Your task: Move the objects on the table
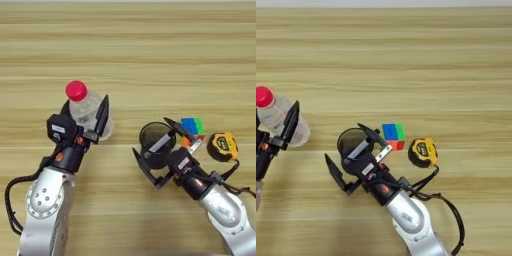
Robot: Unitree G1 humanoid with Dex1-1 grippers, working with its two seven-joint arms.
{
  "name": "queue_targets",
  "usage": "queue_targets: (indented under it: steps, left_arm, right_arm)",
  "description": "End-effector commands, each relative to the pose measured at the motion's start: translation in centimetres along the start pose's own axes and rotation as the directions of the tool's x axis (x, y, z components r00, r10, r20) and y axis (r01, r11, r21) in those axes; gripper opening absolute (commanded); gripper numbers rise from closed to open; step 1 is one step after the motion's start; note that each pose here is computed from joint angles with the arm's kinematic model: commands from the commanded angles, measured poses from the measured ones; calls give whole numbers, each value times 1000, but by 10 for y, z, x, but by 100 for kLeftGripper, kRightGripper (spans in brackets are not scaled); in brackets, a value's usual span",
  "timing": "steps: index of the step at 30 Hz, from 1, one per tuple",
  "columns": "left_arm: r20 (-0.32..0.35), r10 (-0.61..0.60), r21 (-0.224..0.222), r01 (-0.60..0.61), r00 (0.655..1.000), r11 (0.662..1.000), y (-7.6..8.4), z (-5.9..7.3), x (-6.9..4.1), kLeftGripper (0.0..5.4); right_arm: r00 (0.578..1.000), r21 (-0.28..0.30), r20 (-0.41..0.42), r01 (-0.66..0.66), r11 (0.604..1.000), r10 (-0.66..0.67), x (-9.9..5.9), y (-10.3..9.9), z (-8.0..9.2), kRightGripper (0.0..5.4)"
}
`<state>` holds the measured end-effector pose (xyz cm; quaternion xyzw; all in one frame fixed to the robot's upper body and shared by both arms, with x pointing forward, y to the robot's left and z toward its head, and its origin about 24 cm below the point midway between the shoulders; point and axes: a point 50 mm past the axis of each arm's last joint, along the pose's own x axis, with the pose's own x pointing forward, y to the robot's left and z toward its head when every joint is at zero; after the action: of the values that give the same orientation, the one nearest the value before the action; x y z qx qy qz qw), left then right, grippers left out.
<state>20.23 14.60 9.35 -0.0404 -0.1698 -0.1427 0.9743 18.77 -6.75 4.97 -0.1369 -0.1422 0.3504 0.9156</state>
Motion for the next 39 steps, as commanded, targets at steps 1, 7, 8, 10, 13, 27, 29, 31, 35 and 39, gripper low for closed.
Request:
queue_targets:
  steps: [1,7,8,10,13,27,29,31,35,39]
  left_arm:
    - [20,-44,-7,44,999,999,-6,6,1,316]
    - [-18,-97,-25,97,995,995,-17,-2,1,316]
    - [-23,-104,-25,104,994,994,-18,-3,1,316]
    - [-37,-118,-27,117,992,993,-20,-6,0,316]
    - [-58,-137,-28,135,989,990,-23,-10,-1,316]
    - [-117,-150,-38,147,982,988,-25,-24,-2,316]
    - [-123,-155,-43,151,980,988,-28,-26,-3,316]
    - [-124,-161,-47,157,979,987,-30,-27,-3,316]
    - [-122,-163,-48,159,979,986,-31,-27,-3,316]
    - [-120,-163,-49,158,979,986,-32,-26,-3,316]
  right_arm:
    - [999,-37,-8,-41,998,41,8,5,-2,540]
    - [997,-52,-12,-75,996,75,21,12,-5,540]
    - [997,-61,-14,-81,995,80,23,13,-6,540]
    - [996,-58,-13,-90,994,89,26,15,-6,540]
    - [996,-60,-4,-94,994,94,32,17,-5,540]
    - [995,-44,35,-90,995,91,58,17,-1,540]
    - [995,-42,31,-91,995,93,61,17,-2,540]
    - [996,-24,22,-89,996,89,63,17,-5,540]
    - [996,13,12,-91,996,91,66,17,-10,540]
    - [994,46,6,-108,993,108,67,21,-14,540]
